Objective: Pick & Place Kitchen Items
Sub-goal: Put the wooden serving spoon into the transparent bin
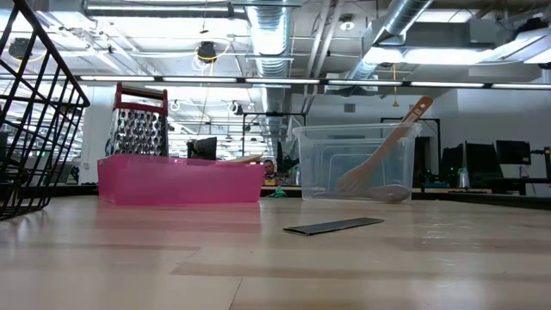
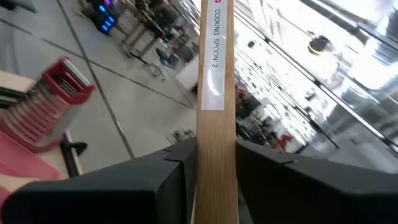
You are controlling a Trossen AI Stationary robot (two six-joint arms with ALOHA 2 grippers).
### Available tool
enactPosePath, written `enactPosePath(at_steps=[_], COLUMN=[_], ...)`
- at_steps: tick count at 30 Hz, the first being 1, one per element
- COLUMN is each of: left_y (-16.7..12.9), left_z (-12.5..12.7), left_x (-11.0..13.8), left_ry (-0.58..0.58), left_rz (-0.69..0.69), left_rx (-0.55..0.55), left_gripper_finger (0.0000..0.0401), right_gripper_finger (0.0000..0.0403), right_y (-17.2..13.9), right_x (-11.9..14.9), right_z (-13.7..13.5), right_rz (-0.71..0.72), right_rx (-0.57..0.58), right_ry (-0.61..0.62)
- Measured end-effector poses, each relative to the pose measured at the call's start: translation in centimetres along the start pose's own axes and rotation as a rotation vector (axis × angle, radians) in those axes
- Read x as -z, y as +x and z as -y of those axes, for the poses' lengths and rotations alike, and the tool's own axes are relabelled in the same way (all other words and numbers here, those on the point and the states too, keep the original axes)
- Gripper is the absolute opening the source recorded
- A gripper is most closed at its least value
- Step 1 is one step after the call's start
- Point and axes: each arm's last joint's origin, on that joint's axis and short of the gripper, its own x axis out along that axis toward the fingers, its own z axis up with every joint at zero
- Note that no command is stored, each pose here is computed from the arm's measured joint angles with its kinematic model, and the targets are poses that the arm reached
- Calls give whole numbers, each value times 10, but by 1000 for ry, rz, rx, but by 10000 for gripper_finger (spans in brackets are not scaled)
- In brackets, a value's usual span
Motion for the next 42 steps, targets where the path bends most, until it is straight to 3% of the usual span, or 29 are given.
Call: enactPosePath(at_steps=[10, 17, 22, 31, 42], left_y=[0, 1, 1, 2, 2], left_z=[0, -3, -3, -4, -4], left_x=[-1, -3, -3, -4, -5], left_ry=[23, 44, 48, 49, 118], left_rz=[13, 28, 29, 31, 47], left_rx=[1, -30, -32, -34, -47], left_gripper_finger=[209, 209, 209, 209, 209], right_gripper_finger=[94, 99, 100, 99, 98], right_y=[8, 16, 23, 62, 137], right_x=[16, 43, 76, 134, 187], right_z=[4, -4, -12, -8, -34], right_rz=[-282, -386, -441, -826, -1050], right_rx=[204, 237, 29, -325, -393], right_ry=[-51, -123, -33, 161, 71])
